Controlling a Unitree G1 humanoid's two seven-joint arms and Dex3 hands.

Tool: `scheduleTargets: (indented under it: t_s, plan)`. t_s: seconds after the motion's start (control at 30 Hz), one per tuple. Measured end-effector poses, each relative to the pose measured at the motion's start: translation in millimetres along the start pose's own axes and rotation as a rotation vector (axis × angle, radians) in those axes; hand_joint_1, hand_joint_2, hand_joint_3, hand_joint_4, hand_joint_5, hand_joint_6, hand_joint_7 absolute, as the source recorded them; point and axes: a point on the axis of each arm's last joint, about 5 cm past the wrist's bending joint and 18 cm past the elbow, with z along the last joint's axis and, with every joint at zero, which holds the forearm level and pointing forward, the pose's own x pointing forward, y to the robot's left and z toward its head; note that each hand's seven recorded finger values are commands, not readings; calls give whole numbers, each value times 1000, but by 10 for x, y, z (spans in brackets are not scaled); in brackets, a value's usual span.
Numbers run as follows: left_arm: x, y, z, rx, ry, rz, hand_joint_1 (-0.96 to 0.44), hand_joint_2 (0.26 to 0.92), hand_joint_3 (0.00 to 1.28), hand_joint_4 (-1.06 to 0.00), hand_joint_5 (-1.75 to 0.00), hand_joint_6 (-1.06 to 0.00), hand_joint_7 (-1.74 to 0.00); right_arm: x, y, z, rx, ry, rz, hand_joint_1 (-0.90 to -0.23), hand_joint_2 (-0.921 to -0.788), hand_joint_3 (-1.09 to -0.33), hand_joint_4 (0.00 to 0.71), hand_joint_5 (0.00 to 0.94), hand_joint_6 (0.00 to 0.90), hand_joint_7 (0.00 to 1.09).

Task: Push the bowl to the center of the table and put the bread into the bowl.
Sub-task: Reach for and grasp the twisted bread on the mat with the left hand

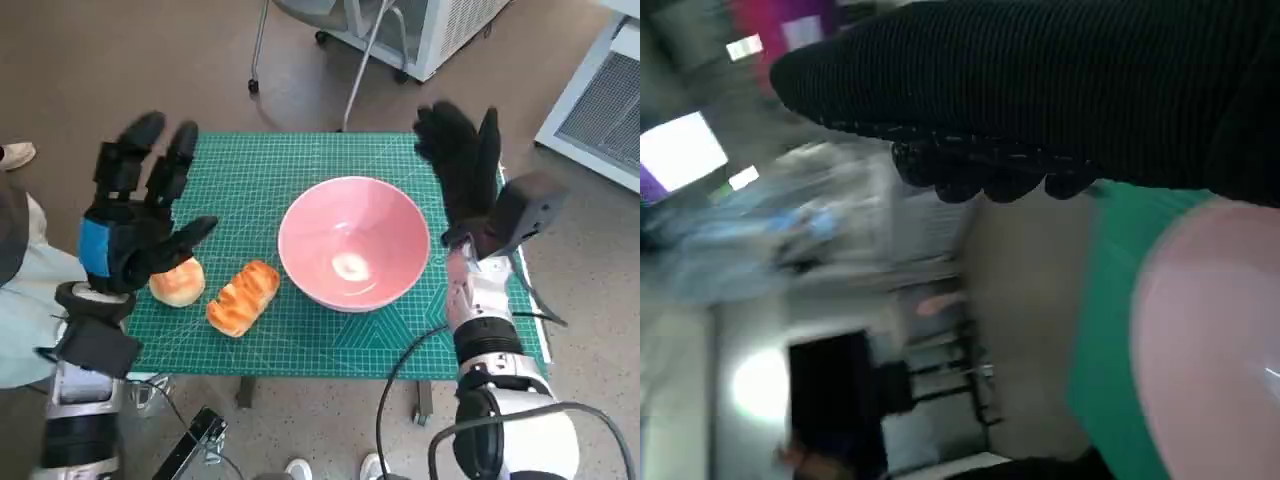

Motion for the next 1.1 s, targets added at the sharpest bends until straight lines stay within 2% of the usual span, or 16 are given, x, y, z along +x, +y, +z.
scheduleTargets:
  t_s: [0.27,0.37,0.5,0.8,1.1]
  plan:
    - [26,132,188,146,110,-159,56,838,11,-292,-3,-290,-282,61,4,281,-164,-344,140,-597,-921,-771,275,34,10,692]
    - [10,158,249,167,171,-239,123,831,4,-274,-1,-341,-176,56,-6,346,-223,-422,176,-607,-921,-768,280,35,14,696]
    - [-7,173,318,202,239,-345,175,822,1,-257,0,-376,-96,43,-29,389,-282,-469,210,-615,-921,-766,283,33,20,703]
    - [-19,167,414,304,320,-507,163,813,0,-242,0,-387,-45,29,-63,424,-326,-491,227,-619,-921,-761,285,29,12,718]
    - [-71,99,424,326,444,-581,129,801,0,-223,0,-359,-12,-9,-100,411,-348,-483,217,-622,-921,-759,279,22,0,720]
